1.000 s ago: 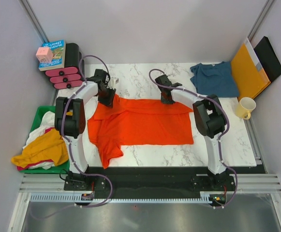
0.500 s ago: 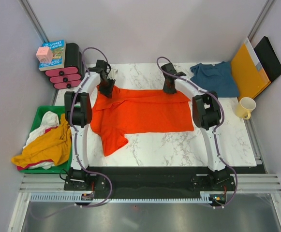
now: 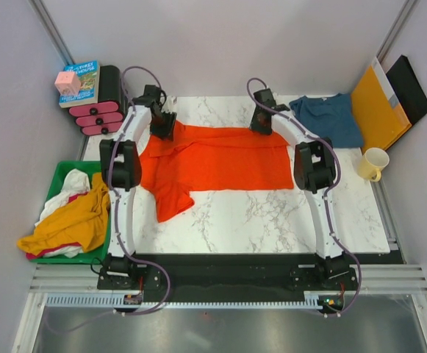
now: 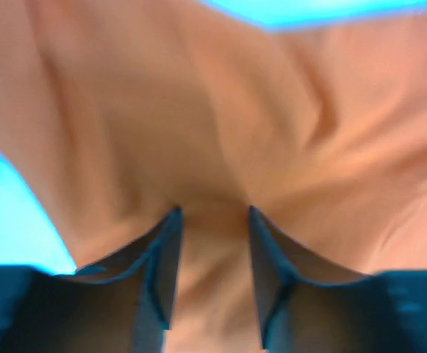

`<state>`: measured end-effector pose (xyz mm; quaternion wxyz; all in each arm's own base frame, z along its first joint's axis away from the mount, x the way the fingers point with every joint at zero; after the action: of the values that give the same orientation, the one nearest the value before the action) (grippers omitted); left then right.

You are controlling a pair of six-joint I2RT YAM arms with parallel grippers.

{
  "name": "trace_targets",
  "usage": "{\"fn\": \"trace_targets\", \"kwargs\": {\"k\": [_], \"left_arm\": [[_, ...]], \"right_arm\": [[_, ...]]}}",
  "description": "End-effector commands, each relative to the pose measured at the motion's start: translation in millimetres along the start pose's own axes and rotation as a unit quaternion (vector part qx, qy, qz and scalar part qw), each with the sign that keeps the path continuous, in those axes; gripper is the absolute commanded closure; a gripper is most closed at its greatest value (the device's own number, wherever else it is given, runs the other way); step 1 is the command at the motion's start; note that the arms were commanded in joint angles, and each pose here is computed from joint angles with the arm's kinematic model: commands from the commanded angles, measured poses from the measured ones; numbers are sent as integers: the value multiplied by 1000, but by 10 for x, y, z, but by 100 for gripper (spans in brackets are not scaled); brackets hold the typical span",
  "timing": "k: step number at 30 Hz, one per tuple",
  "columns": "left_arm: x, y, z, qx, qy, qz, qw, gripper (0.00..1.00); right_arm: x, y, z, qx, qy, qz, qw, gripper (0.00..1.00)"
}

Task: Fold and stack the t-shirts
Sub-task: Fold the tshirt

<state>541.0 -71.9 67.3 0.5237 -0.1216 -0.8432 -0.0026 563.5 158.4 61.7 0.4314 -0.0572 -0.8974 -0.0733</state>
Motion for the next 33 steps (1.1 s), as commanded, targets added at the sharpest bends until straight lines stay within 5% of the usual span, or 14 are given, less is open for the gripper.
{"fn": "trace_targets", "kwargs": {"k": [1,2,3,5,6,12,17,33], "left_arm": [[1051,-111,-316,37,-127,39,990,47],[1267,-168,-333,31,-149,44,987,31],[1704,-235,-419,21,-200,43,979,26],[1830,-307,-143,14,-189,55,980,22],[2118,-370,-75,-8,-210,59,976,22],[2070,-457,1068,-44,-101,79,991,32],[2104,-517,1745,6,6,101,995,39],[1785,-625,2387,118,124,125,977,42]], "right_arm": [[714,139,-415,2,-90,-28,996,48],[827,167,-432,1,-101,-30,994,43],[972,256,-435,9,-108,-38,993,37],[1265,290,-393,18,-116,-45,992,36],[1362,357,-296,31,-116,-43,992,35],[1966,279,383,68,-112,-22,991,37],[2050,162,989,61,-85,-13,994,38],[2444,473,1839,104,-76,-15,991,39]]}}
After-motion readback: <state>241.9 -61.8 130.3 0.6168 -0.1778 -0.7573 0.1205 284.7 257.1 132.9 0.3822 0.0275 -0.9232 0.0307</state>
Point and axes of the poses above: each gripper's point midway between its finger pads, its own x axis back along the fingers, its own y axis along the line the jaws close on, z = x × y, the point moved 4 cm from there along x, back along the fingers, and after that the axes turned 8 degrees about x, right-handed, at the moved point
